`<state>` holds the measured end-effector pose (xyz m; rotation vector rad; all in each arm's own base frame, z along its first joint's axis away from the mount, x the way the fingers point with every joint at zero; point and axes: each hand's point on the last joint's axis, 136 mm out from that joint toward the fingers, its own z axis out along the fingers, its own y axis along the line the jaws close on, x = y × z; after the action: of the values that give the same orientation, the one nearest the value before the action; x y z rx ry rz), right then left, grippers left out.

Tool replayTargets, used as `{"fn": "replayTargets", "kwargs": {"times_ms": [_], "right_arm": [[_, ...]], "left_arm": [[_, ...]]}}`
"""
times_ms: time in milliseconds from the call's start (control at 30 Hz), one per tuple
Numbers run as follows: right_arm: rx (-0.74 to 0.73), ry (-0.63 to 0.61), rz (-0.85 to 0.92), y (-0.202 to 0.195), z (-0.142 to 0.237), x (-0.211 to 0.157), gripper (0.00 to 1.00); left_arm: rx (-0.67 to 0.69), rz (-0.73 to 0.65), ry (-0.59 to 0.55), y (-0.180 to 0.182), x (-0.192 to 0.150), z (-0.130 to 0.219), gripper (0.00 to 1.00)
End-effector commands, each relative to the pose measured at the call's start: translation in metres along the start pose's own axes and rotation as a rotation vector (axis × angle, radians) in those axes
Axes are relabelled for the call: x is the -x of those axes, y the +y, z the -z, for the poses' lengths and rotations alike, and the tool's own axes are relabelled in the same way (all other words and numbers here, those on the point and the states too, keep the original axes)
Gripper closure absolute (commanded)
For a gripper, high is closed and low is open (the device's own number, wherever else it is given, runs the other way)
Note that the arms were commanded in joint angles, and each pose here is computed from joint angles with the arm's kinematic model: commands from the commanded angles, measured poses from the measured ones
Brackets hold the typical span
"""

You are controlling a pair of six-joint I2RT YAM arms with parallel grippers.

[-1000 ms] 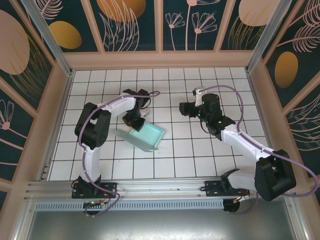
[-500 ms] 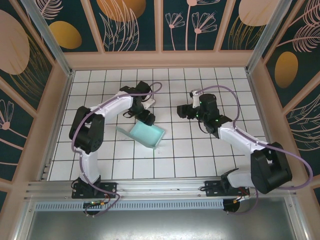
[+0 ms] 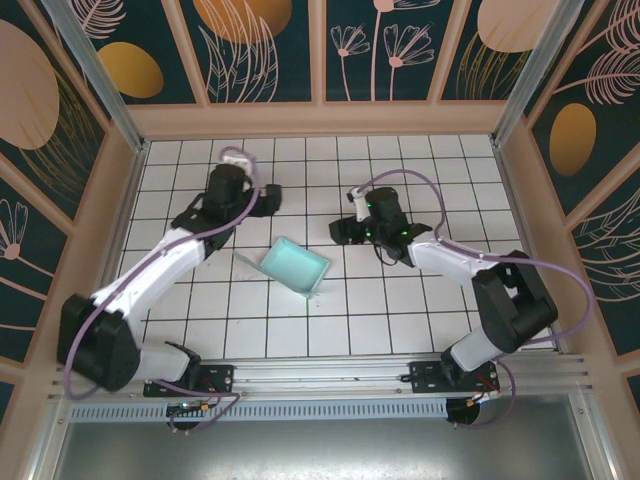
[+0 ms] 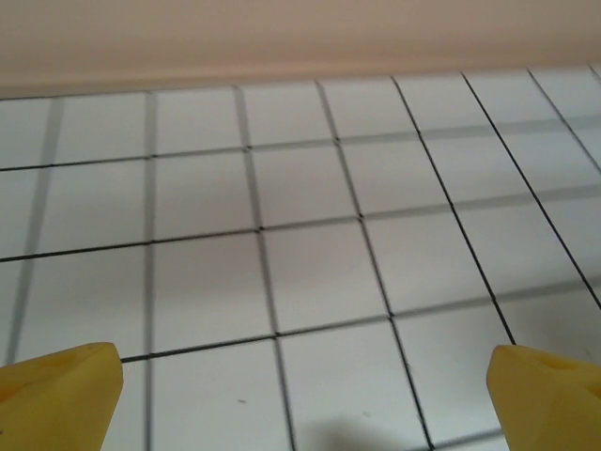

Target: Fold the paper box

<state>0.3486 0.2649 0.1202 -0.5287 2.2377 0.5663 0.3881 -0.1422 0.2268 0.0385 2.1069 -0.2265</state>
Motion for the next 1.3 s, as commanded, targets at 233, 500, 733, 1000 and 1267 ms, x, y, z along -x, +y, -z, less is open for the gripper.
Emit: {"fn": "replayTargets", "kwargs": {"times_ms": [233,500,733,1000,1267], "right_arm": [[0.019,0.127,0.138,0.061,-0.068,-0.021,0.22],[-0.131,0.203,0.074,0.032,-0.091,-0.034,0.22],[-0.235,0.152,-0.041,-0.02,-0.062,-0.032,0.23],[-0.311,0.122,-0.129,-0.074,-0.014,-0.049,0.23],[-0.205,-0.131,-0.192,-0.064,0.04,-0.037,0.27]], "left_arm": [[0.232,0.323,-0.205,0.1,-0.022,0.052,0.01],[0.234,0.292,-0.176,0.102,-0.03,0.049,0.02],[0.179,0.262,-0.131,0.09,-0.031,0.034,0.01],[0.085,0.238,-0.102,0.073,-0.035,0.025,0.01],[0.039,0.26,-0.076,0.065,-0.045,0.018,0.01]]}}
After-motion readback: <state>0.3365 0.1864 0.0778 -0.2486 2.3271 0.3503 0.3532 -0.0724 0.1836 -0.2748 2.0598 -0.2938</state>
